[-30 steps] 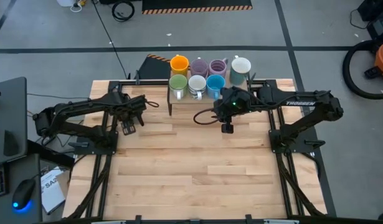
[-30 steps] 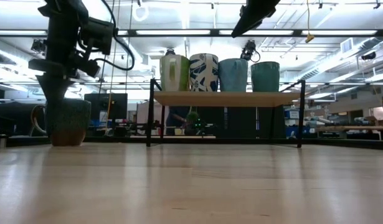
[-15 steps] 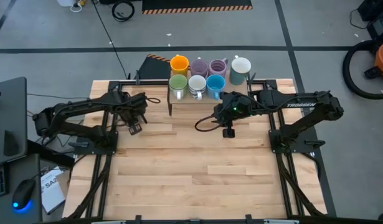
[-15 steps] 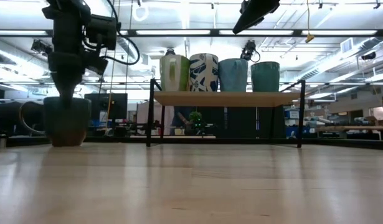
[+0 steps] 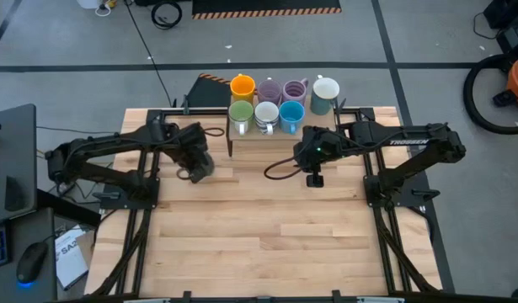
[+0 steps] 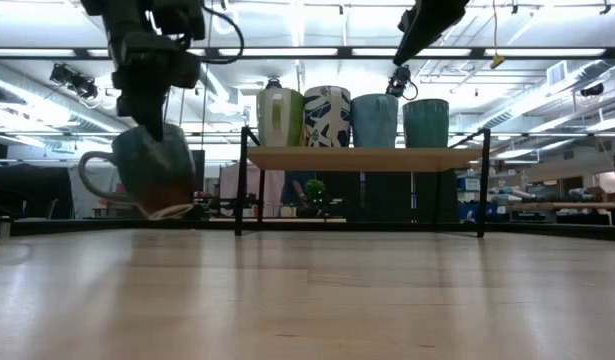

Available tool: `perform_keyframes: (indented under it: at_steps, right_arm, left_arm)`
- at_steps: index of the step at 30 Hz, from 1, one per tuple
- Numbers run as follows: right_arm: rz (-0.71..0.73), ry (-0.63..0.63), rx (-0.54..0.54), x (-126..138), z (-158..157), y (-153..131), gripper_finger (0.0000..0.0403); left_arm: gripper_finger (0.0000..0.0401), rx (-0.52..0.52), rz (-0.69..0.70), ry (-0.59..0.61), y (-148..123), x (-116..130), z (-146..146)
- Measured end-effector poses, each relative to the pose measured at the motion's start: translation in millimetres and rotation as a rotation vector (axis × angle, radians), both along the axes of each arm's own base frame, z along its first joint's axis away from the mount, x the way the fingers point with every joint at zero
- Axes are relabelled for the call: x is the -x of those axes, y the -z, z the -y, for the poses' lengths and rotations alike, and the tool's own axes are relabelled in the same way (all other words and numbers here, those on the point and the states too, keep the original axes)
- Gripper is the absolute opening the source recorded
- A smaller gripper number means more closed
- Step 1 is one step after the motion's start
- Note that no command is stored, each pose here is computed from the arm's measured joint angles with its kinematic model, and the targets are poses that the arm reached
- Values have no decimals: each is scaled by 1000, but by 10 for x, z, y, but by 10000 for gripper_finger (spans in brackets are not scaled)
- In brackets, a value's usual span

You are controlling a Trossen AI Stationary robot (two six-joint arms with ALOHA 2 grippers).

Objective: Place coffee mugs
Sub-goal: Put the brown mug on the shelf

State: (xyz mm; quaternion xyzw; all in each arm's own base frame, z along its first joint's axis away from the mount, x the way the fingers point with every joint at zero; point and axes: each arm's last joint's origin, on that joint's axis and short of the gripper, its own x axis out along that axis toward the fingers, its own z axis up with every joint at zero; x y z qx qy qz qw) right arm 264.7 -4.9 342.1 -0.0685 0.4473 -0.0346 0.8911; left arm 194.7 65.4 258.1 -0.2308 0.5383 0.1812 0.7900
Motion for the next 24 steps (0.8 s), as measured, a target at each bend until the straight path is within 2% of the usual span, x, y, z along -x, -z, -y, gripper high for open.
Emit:
perform_keyframes:
  at_steps: [8,11,24]
  right_arm:
    - [6,17,26,19,-44,-16,125]
    - [15,12,26,16,-57,-23,125]
    - [-11,-1,-10,49,-221,-5,125]
  left_arm:
    - [35,61,51,5,17,-164,253]
    - [35,85,93,35,36,-295,356]
    - [38,76,36,175,-8,-858,613]
